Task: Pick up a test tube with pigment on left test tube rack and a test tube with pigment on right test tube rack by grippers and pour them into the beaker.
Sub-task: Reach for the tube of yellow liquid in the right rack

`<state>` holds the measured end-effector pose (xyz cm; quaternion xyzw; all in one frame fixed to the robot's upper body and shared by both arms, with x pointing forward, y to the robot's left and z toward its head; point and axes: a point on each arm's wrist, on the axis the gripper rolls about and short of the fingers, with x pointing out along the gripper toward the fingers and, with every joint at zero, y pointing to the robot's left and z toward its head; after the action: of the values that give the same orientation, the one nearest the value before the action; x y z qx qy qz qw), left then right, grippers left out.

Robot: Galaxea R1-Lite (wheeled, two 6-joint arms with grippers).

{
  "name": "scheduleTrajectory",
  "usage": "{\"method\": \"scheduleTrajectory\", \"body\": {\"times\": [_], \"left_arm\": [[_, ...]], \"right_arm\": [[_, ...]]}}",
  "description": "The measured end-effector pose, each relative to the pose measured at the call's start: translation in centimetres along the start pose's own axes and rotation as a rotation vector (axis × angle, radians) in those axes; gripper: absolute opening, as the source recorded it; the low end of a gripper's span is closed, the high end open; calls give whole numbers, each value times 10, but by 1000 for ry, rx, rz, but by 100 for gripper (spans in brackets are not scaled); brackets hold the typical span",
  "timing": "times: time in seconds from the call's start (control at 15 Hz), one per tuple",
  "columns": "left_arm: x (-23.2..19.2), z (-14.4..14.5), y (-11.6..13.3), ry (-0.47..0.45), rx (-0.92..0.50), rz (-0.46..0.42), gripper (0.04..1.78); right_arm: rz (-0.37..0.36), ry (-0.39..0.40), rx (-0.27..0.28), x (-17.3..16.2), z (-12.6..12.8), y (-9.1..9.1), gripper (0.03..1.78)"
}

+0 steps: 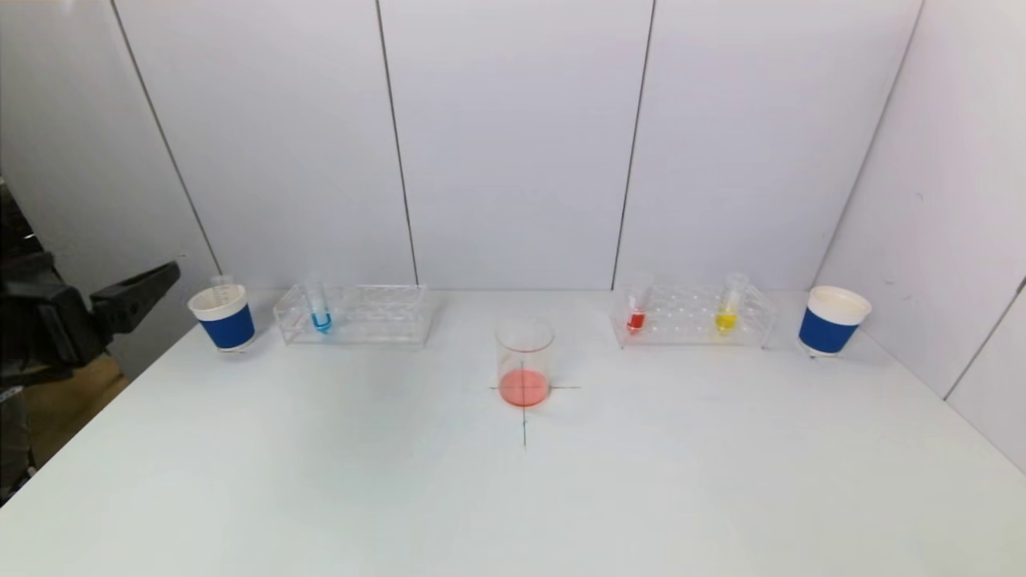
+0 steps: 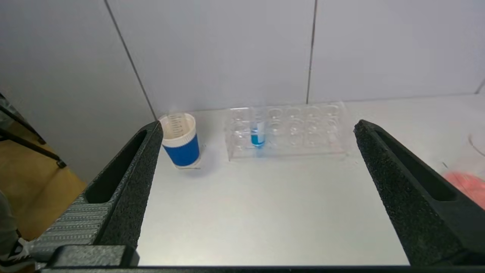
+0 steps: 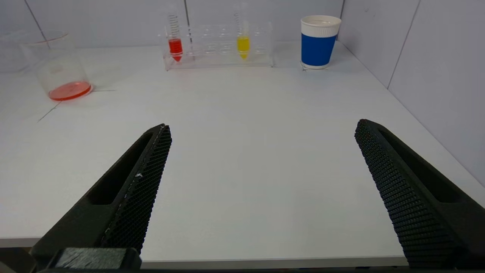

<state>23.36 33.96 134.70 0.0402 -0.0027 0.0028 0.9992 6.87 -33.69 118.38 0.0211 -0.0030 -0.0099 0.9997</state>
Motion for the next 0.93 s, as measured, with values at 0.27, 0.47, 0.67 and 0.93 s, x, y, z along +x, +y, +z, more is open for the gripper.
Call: {"method": "scheduleTrajectory", "body": {"times": [0.27, 0.47, 0.67, 0.93], "left_arm": [[-61, -18, -6, -31, 2, -16, 176], [-104, -38, -9, -27, -1, -48, 176], [-143, -63, -13, 3, -8, -80, 176], [-170, -100, -16, 6, -11, -104, 176]], "right_arm": [[0, 0, 0, 0, 0, 0, 176], [0, 0, 0, 0, 0, 0, 176], [0, 0, 0, 0, 0, 0, 176], [0, 0, 0, 0, 0, 0, 176]]}}
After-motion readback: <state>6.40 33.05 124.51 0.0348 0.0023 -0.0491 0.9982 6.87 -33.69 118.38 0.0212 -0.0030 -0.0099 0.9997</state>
